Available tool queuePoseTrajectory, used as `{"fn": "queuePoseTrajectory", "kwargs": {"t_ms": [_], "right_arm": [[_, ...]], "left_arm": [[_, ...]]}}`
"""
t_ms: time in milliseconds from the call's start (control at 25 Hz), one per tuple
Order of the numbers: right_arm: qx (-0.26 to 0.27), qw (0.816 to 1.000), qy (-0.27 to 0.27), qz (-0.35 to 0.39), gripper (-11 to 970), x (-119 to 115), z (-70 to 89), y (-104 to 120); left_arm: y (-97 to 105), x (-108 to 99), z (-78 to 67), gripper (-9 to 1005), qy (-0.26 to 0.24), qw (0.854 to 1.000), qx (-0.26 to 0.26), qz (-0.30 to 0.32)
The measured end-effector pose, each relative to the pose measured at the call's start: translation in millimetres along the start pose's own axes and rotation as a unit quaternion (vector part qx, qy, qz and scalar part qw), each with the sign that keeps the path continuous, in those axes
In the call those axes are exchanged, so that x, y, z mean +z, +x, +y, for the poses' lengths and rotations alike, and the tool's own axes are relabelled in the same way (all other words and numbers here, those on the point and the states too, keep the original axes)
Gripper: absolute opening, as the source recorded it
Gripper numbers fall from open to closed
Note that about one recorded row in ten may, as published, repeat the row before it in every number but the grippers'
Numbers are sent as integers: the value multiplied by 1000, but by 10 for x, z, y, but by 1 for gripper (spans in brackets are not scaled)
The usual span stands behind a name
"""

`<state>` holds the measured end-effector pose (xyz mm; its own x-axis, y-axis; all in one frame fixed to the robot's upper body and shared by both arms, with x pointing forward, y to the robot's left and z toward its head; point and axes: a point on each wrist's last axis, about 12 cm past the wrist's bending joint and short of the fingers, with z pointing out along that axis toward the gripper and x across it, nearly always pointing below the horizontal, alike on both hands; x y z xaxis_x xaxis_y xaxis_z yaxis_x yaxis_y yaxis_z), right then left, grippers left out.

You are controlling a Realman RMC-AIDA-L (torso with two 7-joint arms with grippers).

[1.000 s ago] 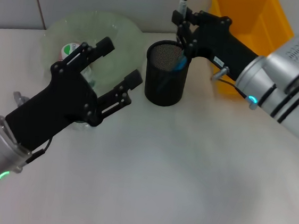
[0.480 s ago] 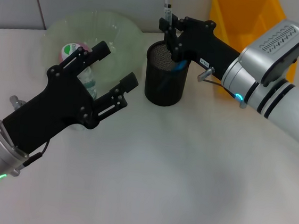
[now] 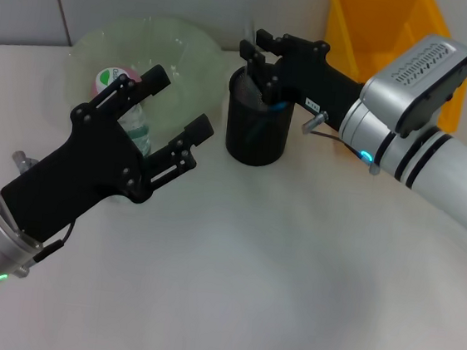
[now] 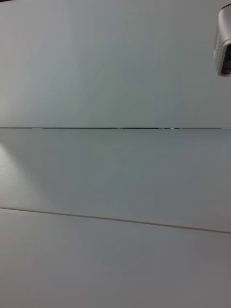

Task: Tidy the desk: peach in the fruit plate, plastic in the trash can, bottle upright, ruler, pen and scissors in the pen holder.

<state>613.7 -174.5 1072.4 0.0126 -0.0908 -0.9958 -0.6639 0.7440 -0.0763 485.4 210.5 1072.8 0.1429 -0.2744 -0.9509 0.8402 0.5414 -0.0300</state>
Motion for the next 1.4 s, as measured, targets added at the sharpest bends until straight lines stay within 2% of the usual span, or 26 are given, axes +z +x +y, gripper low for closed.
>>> {"fn": "queuePoseTrajectory", "kwargs": {"t_ms": [200,400,600,760,840,920,960,1040,1160,1240,1400], "right_arm": [[5,1000,-8,-4,179,-47,15,18],[45,998,-29,-34,376,-268,-80,-4],[90,991,-79,-61,597,-740,-414,-198],[63,989,-130,-28,825,-1098,-548,-328],[41,987,-152,1,823,-1258,-563,-353],[18,983,-179,42,822,-1441,-550,-325],[18,983,-179,42,823,-1441,-550,-325],[15,976,-199,87,823,-1557,-530,-211],[14,972,-212,99,825,-1598,-481,-116],[2,967,-233,102,826,-1621,-346,9],[-2,963,-248,104,828,-1620,-235,75]], "left_arm": [[15,-14,7,780,-1,1000,0,5],[22,-46,11,780,11,1000,2,17],[23,-113,-19,780,45,998,6,35],[34,-133,-36,780,65,997,7,48],[47,-122,-57,779,106,992,4,73],[51,-111,-60,779,117,990,2,79],[71,-72,-30,779,138,985,-10,104],[107,-55,-7,779,145,982,-14,123],[159,-38,12,779,152,978,-14,143],[198,-37,10,779,155,976,-12,154],[274,-41,16,779,157,971,-11,180]]}}
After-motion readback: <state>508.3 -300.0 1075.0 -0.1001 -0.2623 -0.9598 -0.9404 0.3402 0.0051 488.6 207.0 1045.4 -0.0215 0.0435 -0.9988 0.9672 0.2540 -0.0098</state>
